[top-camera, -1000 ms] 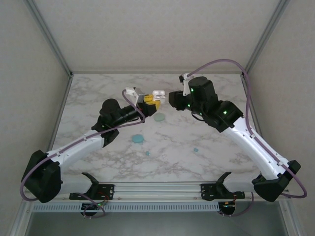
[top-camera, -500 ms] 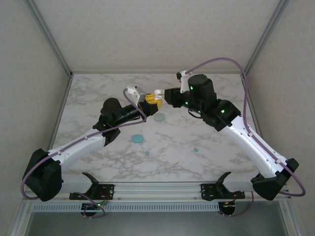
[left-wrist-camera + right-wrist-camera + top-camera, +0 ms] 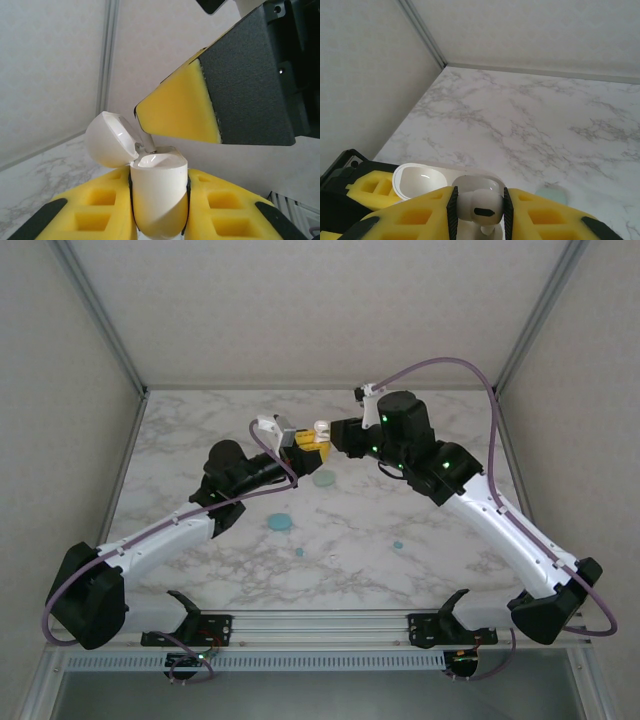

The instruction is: Insert wireless bluetooth earbuds into charging case

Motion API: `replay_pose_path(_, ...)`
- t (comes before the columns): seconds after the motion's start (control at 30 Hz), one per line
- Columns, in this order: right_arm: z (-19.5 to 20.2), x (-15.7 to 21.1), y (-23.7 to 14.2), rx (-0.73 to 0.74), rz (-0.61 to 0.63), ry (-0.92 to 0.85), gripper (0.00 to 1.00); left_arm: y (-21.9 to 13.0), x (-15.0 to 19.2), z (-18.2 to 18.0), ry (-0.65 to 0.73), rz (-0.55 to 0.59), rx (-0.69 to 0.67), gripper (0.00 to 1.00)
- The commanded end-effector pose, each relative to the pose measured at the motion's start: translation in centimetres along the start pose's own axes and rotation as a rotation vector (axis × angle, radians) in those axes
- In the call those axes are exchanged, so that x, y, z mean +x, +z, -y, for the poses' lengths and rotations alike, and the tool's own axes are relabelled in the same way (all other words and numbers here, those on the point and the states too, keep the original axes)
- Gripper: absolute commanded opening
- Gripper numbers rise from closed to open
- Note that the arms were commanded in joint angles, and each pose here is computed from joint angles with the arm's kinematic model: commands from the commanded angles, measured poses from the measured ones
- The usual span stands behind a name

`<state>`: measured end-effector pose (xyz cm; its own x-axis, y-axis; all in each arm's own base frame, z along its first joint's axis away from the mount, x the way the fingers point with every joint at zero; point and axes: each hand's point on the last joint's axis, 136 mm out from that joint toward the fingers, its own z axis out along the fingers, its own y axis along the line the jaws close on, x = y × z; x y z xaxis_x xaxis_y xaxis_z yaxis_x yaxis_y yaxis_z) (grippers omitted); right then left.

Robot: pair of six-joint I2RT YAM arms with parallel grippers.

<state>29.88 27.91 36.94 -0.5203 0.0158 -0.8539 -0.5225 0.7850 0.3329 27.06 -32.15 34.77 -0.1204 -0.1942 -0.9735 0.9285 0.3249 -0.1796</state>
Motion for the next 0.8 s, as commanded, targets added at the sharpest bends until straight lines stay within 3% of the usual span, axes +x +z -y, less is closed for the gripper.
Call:
replay_pose_path(0.0,0.0,0.1,0.9,-0.013,0.000,0.009,0.31,0.2,-2.4,1.1,0.014,0.072,0.034,0.12)
replay_pose_path(0.37,-1.0,1.6,0.9,-0.085,-0.051,-0.002,0.32,0.2,-2.8,0.5,0.011,0.092,0.000,0.11)
replay_pose_path(0.77,-1.4,1.5,0.0,-0.091,-0.083,-0.004,0.40,0.0,-2.9,0.6,0.023,0.098,0.001,0.12)
